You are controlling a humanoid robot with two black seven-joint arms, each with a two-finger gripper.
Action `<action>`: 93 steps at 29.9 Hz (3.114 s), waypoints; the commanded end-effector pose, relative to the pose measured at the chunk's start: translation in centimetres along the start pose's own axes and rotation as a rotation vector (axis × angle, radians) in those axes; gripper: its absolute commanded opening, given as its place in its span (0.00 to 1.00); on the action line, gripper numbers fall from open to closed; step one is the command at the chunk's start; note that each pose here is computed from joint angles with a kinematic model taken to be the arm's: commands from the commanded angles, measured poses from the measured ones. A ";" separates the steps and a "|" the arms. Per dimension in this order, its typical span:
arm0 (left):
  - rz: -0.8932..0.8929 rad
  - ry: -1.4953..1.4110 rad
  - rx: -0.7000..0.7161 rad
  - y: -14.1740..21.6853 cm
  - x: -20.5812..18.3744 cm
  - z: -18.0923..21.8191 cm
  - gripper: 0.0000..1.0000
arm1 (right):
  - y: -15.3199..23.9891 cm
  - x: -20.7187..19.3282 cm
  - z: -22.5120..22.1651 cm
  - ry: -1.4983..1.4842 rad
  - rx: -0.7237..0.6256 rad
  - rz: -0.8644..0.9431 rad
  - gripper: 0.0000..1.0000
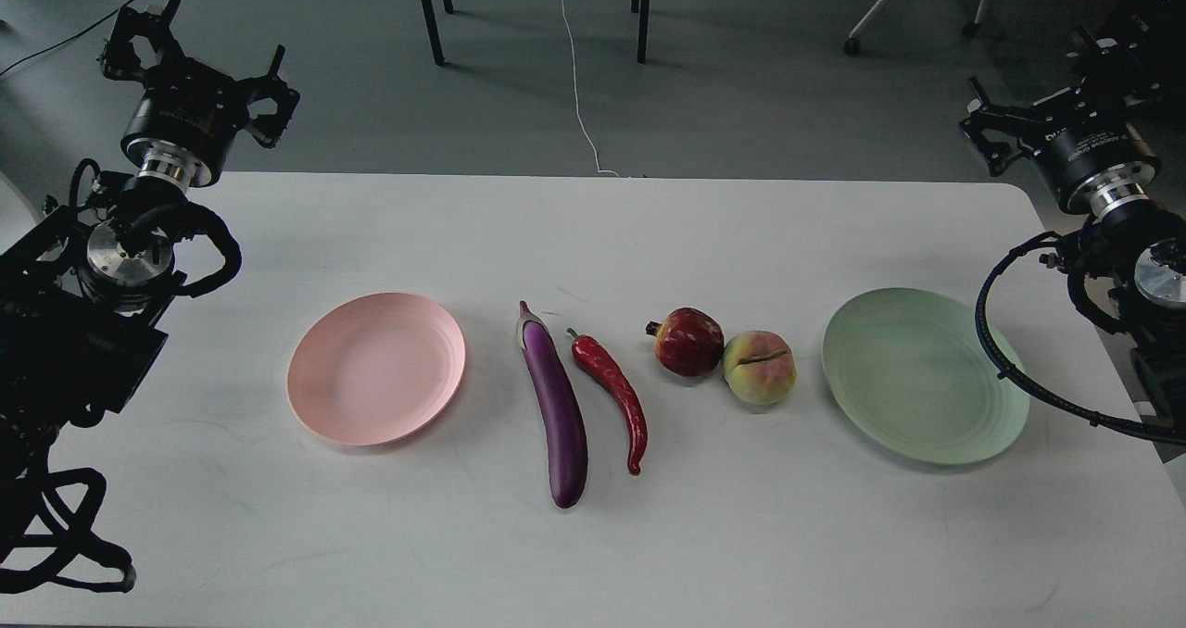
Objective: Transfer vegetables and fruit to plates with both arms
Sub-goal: 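Move the right gripper forward over the table toward the peach, then lower the right gripper and grasp the peach, then lift the peach and lower it onto the pale green plate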
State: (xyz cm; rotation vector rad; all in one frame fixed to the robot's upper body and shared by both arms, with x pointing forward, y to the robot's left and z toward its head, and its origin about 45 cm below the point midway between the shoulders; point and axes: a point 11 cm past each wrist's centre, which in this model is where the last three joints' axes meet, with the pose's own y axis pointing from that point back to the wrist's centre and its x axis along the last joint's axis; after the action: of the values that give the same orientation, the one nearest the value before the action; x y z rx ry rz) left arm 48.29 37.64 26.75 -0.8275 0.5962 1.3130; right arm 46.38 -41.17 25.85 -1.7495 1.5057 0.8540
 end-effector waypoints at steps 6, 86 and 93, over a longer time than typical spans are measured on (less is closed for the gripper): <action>-0.010 -0.025 -0.004 -0.1 -0.3 0.3 0.98 | -0.1 -1.3 -2.9 0.078 0.024 -0.024 0.99; -0.060 -0.236 -0.007 -0.3 -1.0 3.1 0.98 | 5.7 -4.3 21.8 2.288 -1.363 -1.440 0.92; -0.051 -0.242 -0.009 -0.1 -0.7 3.3 0.98 | 6.4 -4.1 22.2 2.235 -1.364 -1.477 0.59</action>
State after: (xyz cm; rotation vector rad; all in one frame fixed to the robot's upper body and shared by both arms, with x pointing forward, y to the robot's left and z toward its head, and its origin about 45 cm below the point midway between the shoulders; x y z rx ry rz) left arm 48.08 39.74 29.33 -0.6753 0.3769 1.3417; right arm 38.60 -21.46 16.31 1.6875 0.4362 0.8981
